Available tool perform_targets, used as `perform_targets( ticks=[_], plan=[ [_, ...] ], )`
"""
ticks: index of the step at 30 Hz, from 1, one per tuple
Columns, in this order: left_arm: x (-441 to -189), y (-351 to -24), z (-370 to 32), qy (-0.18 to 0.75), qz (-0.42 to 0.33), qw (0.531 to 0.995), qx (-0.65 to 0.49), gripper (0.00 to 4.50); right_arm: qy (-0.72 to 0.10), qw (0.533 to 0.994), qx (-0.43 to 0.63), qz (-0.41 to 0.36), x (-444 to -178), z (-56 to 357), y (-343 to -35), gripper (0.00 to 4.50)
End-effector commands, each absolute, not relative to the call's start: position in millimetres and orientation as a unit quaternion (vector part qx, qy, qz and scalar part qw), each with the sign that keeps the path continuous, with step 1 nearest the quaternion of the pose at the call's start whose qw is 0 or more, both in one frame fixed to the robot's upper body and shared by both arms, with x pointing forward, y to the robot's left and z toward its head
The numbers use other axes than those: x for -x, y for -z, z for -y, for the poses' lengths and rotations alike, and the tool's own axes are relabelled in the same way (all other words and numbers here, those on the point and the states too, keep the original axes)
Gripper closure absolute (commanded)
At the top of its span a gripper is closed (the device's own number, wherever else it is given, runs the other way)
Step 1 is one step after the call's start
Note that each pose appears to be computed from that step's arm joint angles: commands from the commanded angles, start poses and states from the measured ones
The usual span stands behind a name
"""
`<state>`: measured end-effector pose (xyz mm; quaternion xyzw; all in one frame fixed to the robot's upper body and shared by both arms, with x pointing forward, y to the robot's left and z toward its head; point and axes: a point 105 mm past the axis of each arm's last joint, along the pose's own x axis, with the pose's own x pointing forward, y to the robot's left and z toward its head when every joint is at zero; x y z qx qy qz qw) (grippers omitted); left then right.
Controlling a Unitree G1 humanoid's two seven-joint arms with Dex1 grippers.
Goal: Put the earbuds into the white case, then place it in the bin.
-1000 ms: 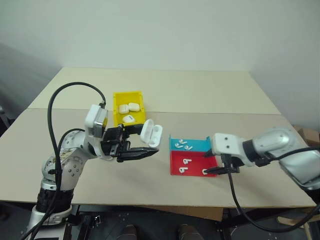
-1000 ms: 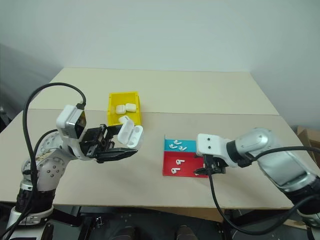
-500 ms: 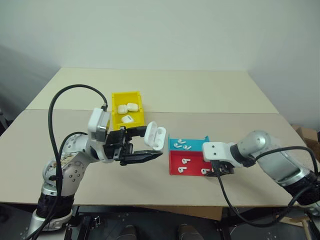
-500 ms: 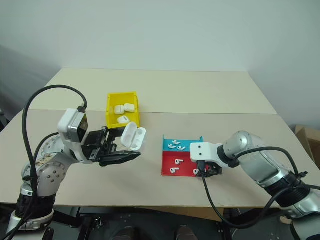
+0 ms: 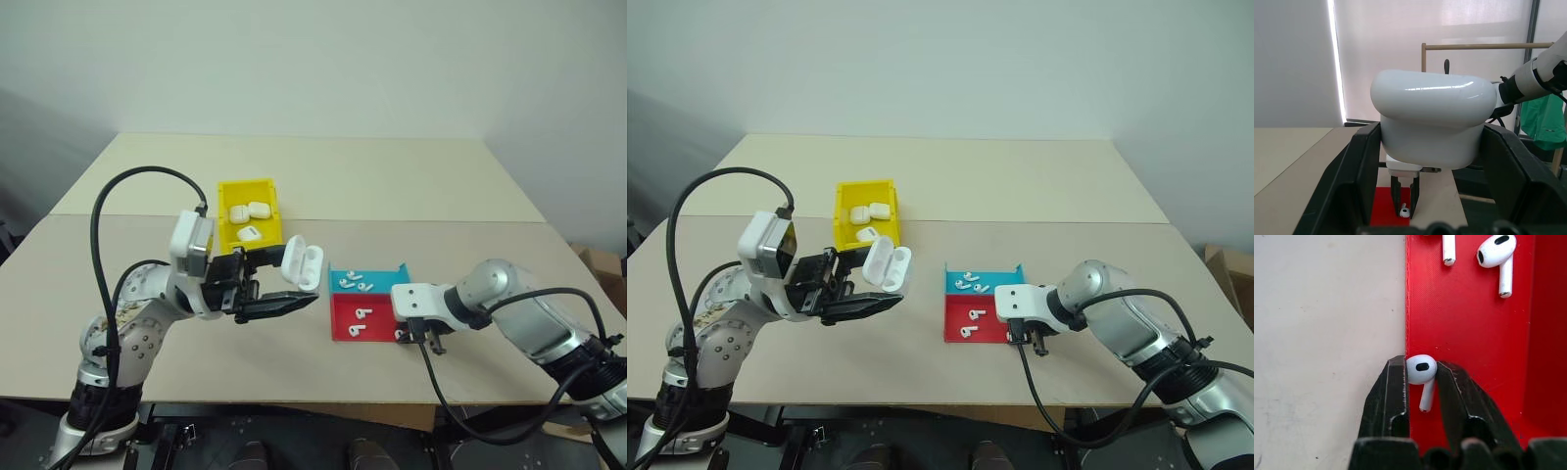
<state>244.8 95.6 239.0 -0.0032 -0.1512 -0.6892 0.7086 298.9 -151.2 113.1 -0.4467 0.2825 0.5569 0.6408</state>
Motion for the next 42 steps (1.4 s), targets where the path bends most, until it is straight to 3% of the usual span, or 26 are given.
perform_targets(
  ticks=[1, 6, 12, 15, 18, 21, 23, 29, 42],
  plan=[
    [-239.4, -246.9, -96.9, 0.690, 0.168, 0.704, -0.009, 1.73, -0.553, 0.647, 0.454, -0.264, -300.0, 150.8, -123.7, 3.87],
    [-238.9, -247.6, -98.1, 0.691, 0.166, 0.704, -0.010, 1.73, -0.554, 0.664, 0.433, -0.255, -296.7, 149.7, -137.0, 3.87],
    [-239.4, -249.0, -96.5, 0.697, 0.166, 0.698, -0.008, 1.73, -0.575, 0.711, 0.346, -0.212, -281.4, 141.4, -176.2, 3.87],
    [-243.8, -249.3, -94.4, 0.696, 0.167, 0.698, -0.006, 1.73, -0.566, 0.767, 0.277, -0.120, -285.4, 132.1, -211.9, 3.87],
    [-250.8, -249.2, -91.0, 0.693, 0.168, 0.701, -0.004, 1.73, -0.522, 0.827, 0.196, 0.074, -292.1, 121.1, -267.8, 3.87],
    [-261.4, -251.5, -87.7, 0.690, 0.168, 0.704, 0.000, 1.73, -0.492, 0.846, 0.102, 0.175, -287.6, 115.5, -301.0, 3.87],
    [-268.6, -252.3, -85.9, 0.687, 0.166, 0.707, 0.002, 1.73, -0.494, 0.843, 0.061, 0.204, -282.2, 109.6, -310.7, 3.87],
    [-277.8, -252.6, -77.0, 0.698, 0.165, 0.697, -0.001, 1.73, -0.530, 0.816, -0.015, 0.231, -263.3, 83.2, -318.6, 3.87],
    [-281.6, -257.9, -78.5, 0.703, 0.175, 0.689, -0.008, 1.73, -0.558, 0.809, -0.012, 0.187, -258.1, 59.9, -292.5, 3.87]
  ],
)
